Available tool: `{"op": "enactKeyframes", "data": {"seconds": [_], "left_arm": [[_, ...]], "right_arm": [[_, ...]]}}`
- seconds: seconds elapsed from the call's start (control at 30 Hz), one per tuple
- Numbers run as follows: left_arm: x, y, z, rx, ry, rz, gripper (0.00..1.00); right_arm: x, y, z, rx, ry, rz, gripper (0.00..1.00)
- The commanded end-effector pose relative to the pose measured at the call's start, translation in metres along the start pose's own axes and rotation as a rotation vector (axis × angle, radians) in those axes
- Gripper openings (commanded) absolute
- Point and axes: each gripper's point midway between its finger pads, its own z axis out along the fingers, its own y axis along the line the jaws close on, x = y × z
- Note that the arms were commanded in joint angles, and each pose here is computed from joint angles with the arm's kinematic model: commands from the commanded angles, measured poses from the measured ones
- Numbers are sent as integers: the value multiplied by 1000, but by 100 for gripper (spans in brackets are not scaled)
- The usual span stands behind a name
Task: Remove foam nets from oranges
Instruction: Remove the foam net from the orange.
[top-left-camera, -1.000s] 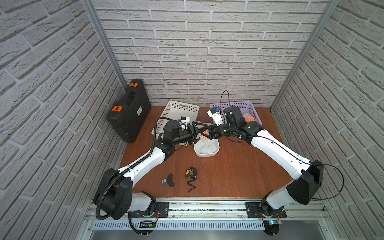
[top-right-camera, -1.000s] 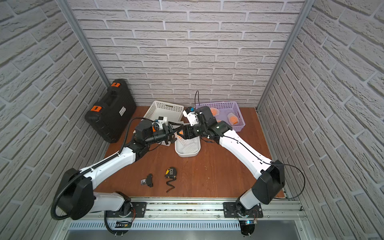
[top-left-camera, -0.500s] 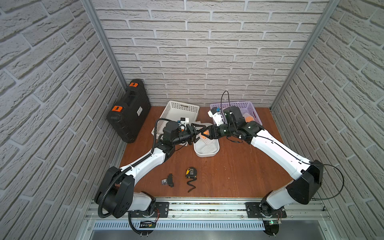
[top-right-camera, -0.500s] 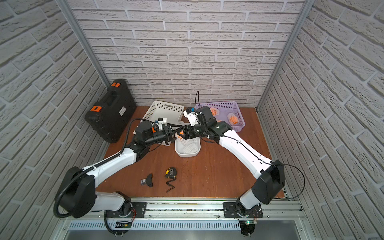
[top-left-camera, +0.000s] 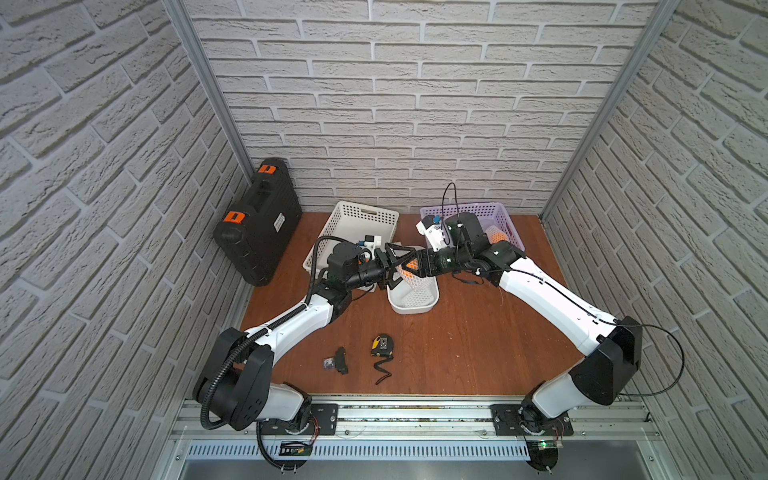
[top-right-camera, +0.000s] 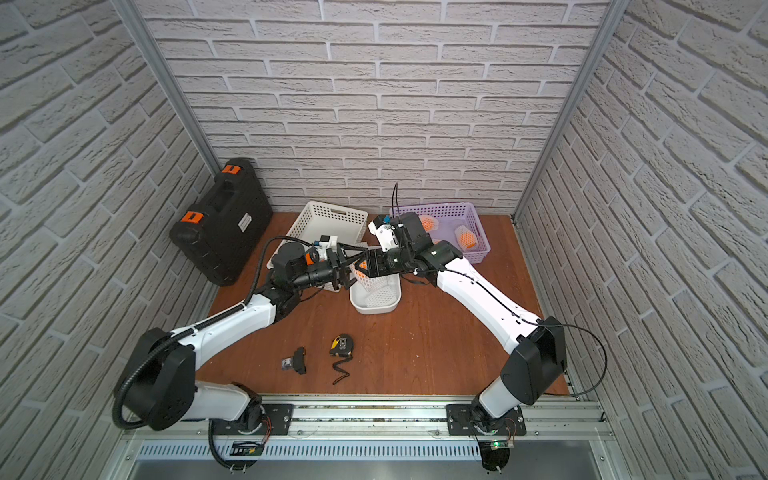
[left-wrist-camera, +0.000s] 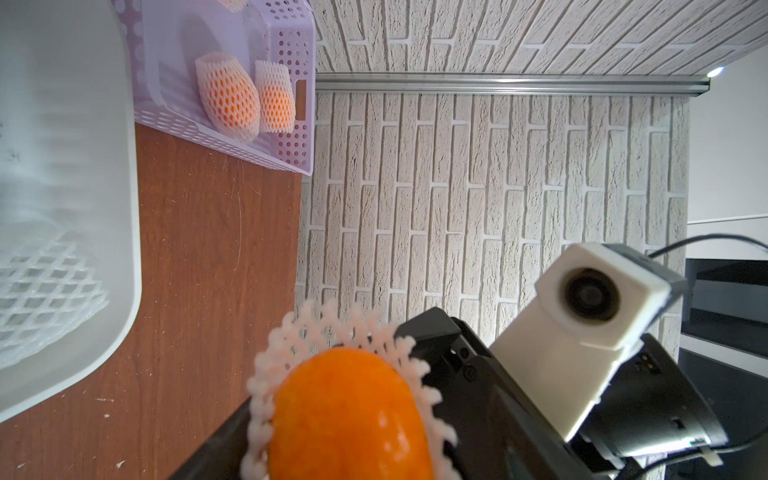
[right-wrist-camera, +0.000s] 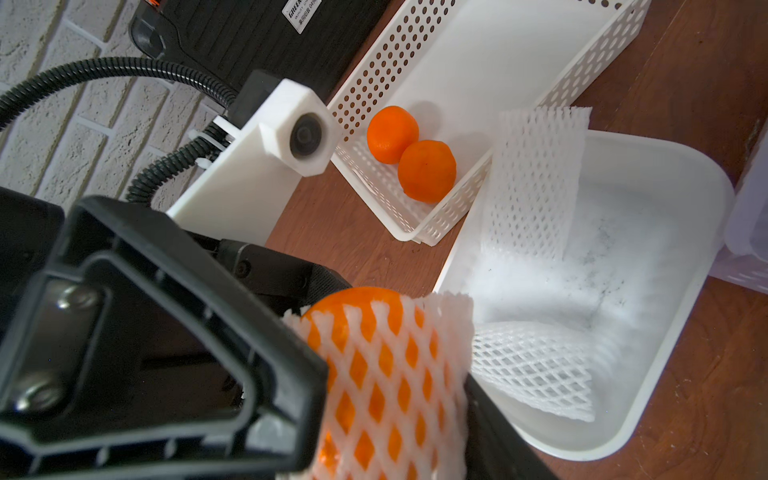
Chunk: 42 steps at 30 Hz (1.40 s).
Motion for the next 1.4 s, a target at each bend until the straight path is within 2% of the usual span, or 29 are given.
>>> {"op": "enactKeyframes", "data": {"seconds": [0.0, 0.3, 0.53, 0.8, 0.93, 1.37], "left_arm": [[23, -5, 3, 40, 104, 39, 75], [18, -3, 5, 46, 94, 9, 58], [9, -2, 2, 95, 35, -63, 51], [-5, 2, -7, 152, -39, -114, 51], [-12, 8, -13, 162, -74, -140, 51], [-19, 13, -22, 171, -105, -166, 51]], "right_arm": [[-31, 13, -5, -48, -105, -18, 57], [-31, 13, -6, -50, -115, -21, 65], [-29, 5, 1, -21, -94, 16, 65], [-30, -1, 16, -20, -71, 83, 66], [-29, -3, 27, -36, -58, 121, 71], [-30, 3, 33, -93, -55, 190, 79]]}}
